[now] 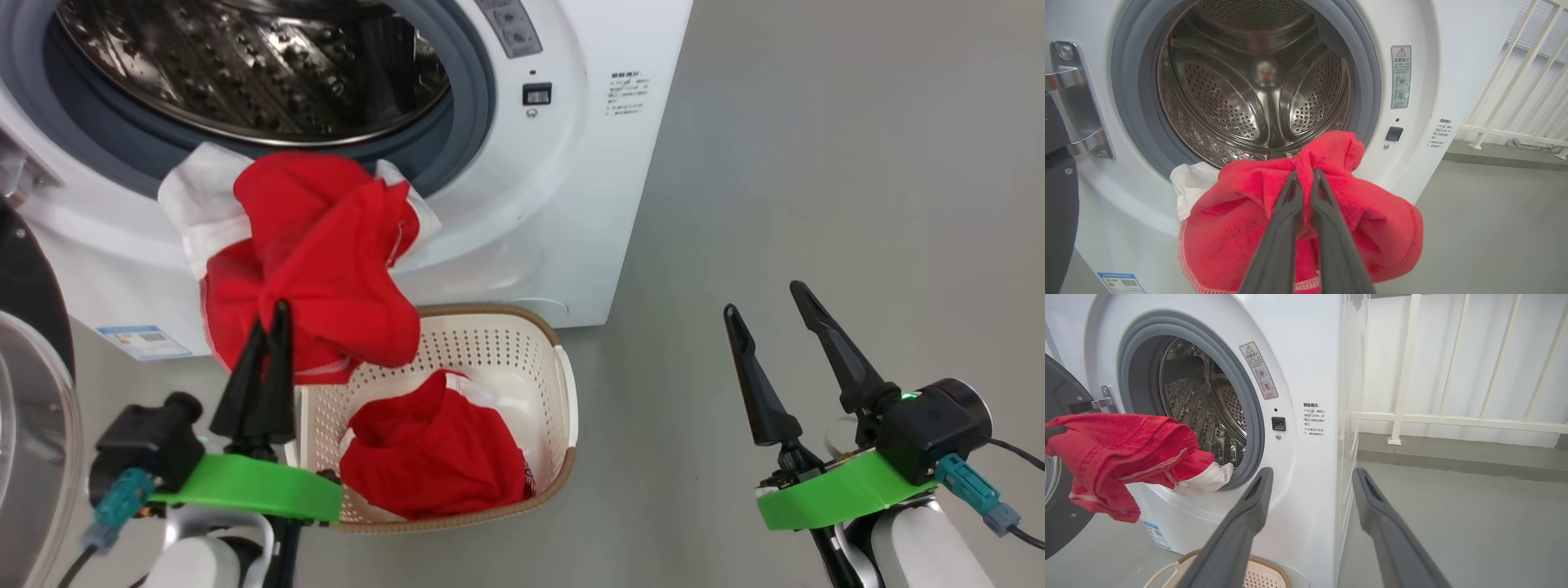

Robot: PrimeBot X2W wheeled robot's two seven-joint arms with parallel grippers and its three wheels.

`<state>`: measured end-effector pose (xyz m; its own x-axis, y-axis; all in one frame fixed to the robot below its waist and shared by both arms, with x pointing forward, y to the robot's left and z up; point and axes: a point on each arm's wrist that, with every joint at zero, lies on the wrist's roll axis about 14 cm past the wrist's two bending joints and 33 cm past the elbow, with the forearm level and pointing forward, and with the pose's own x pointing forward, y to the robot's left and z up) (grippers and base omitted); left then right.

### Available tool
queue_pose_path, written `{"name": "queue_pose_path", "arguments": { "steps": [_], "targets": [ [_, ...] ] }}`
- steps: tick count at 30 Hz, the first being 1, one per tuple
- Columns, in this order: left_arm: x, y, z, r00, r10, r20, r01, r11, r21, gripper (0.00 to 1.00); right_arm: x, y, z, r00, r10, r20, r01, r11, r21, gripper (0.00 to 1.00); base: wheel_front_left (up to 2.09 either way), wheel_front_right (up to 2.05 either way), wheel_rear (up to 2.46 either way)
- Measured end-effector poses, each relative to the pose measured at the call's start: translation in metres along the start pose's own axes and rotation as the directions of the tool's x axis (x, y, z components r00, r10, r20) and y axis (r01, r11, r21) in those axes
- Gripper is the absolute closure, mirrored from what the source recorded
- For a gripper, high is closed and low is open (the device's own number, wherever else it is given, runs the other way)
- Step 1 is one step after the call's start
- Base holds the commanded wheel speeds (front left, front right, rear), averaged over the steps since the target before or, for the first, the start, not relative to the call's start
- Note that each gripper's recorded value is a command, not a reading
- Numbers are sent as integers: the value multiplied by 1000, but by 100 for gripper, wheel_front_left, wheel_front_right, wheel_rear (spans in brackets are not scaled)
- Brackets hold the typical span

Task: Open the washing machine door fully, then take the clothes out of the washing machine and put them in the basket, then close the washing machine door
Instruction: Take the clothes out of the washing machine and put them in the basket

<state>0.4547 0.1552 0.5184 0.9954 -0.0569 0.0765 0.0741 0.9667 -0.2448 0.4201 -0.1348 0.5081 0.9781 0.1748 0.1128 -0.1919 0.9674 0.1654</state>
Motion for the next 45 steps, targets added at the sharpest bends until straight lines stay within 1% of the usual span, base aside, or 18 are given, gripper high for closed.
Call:
{"name": "queue_pose_path", "arguments": {
  "steps": [3, 7, 13, 17, 19, 25, 29, 33, 35, 45],
  "targets": [
    [0, 0, -17, 998, 1, -56, -1, 1000, -6, 100, 1, -1, -5, 1000, -3, -13, 3, 1000, 2, 0, 0, 0, 0],
    [0, 2, -52, 986, 10, -166, -13, 1000, -15, 100, 3, -3, -14, 999, -6, -34, 6, 1000, 6, 0, 0, 0, 0],
    [16, 0, -93, 960, 4, -278, -11, 1000, -24, 100, 10, -6, -27, 998, -7, -61, 8, 1000, 11, 0, 0, 0, 0],
    [21, 4, -126, 930, 12, -368, -20, 1000, -16, 100, 15, -9, -35, 997, -13, -76, 15, 1000, 16, 0, 0, 0, 0],
    [23, 2, -141, 913, 9, -409, -21, 999, -25, 100, 16, -14, -39, 996, -29, -80, 33, 998, 51, 0, 0, 0, 0],
    [30, 0, -184, 855, 3, -519, -32, 998, -46, 100, 21, -22, -52, 993, -45, -109, 51, 997, 50, 0, 0, 0, 0],
    [26, 0, -216, 787, -1, -617, -49, 997, -64, 100, 25, -27, -60, 991, -54, -123, 60, 997, 49, 0, 0, 0, 0],
    [13, 4, -250, 684, 15, -729, -91, 994, -64, 100, 26, -32, -70, 987, -65, -145, 74, 996, 58, 0, 0, 0, 0],
    [8, 5, -263, 641, 22, -767, -111, 992, -64, 100, 27, -34, -74, 986, -69, -153, 79, 995, 55, 0, 0, 0, 0],
    [-4, 5, -309, 493, 15, -870, -136, 989, -60, 100, 32, -48, -94, 978, -98, -186, 113, 991, 74, 0, 0, 0, 0]
  ]
}}
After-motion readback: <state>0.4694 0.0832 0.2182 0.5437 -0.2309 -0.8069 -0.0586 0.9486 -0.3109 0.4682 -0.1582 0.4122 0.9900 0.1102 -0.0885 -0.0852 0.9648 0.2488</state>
